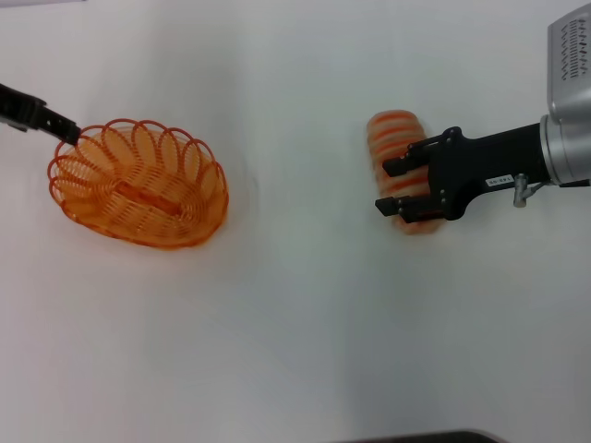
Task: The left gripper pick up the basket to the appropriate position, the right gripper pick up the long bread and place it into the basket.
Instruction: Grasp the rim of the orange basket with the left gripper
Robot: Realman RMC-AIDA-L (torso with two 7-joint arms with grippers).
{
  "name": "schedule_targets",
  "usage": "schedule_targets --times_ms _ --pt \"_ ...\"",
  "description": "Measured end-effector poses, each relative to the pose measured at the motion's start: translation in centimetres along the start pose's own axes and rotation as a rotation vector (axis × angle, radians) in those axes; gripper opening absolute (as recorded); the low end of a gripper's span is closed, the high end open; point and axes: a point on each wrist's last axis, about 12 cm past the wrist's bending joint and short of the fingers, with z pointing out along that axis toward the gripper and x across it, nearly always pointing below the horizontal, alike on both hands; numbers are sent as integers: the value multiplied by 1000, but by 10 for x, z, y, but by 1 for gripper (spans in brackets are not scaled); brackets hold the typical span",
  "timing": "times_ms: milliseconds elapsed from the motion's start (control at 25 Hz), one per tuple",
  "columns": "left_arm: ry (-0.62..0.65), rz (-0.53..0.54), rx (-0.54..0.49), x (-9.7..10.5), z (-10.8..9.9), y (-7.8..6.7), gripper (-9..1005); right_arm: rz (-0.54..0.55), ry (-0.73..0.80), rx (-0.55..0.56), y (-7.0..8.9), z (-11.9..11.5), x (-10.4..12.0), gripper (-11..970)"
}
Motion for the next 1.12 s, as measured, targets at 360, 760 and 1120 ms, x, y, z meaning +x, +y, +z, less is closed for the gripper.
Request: schedule_targets --times_ms 360,760,1120 --pt "51 19 7 1 22 -10 750 -5 13 4 0 5 1 603" --pt "70 16 -24 7 42 -9 749 -14 15 11 -2 6 -2 602" --pt "62 5 -17 6 42 -8 586 -20 20 25 -4 6 -3 601"
